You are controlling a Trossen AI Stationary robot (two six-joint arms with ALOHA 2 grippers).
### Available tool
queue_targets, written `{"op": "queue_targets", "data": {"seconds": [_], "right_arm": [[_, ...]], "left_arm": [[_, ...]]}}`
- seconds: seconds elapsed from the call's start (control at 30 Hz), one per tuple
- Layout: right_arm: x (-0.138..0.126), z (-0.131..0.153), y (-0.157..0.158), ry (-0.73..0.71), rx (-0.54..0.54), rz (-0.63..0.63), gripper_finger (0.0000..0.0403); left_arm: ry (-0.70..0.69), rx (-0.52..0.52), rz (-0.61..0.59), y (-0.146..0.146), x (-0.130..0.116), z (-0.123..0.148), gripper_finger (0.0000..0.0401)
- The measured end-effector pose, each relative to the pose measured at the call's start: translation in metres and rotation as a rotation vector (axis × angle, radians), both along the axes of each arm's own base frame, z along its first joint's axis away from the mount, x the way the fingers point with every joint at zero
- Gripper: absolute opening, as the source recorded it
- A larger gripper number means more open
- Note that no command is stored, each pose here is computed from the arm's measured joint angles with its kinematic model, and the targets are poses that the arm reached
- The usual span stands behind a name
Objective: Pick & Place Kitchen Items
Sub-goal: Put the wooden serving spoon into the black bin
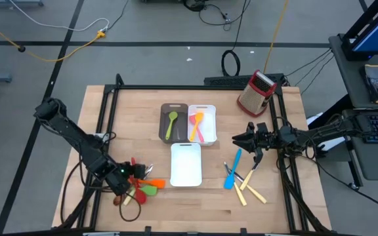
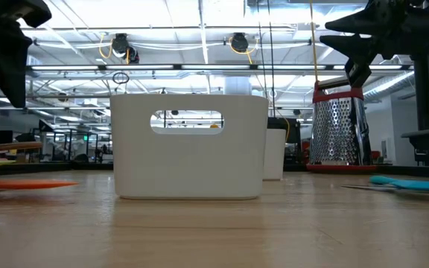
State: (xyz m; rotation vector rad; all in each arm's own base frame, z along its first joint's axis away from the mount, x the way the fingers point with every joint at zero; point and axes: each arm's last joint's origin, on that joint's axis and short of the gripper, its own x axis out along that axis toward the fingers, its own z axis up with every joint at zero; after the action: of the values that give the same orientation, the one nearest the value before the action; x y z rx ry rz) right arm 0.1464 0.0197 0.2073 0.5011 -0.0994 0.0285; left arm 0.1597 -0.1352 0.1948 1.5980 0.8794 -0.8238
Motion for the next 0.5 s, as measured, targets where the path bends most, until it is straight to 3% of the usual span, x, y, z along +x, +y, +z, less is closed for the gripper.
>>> {"op": "queue_targets", "data": {"seconds": [0.5], "right_arm": [[-0.0001,0.0000,-0.0015,0.000,0.007,-0.051,0.0093]], "left_arm": [[-0.025,0.023,-0.156,-0.0050,0.0045,0.0021,0.0198]]}}
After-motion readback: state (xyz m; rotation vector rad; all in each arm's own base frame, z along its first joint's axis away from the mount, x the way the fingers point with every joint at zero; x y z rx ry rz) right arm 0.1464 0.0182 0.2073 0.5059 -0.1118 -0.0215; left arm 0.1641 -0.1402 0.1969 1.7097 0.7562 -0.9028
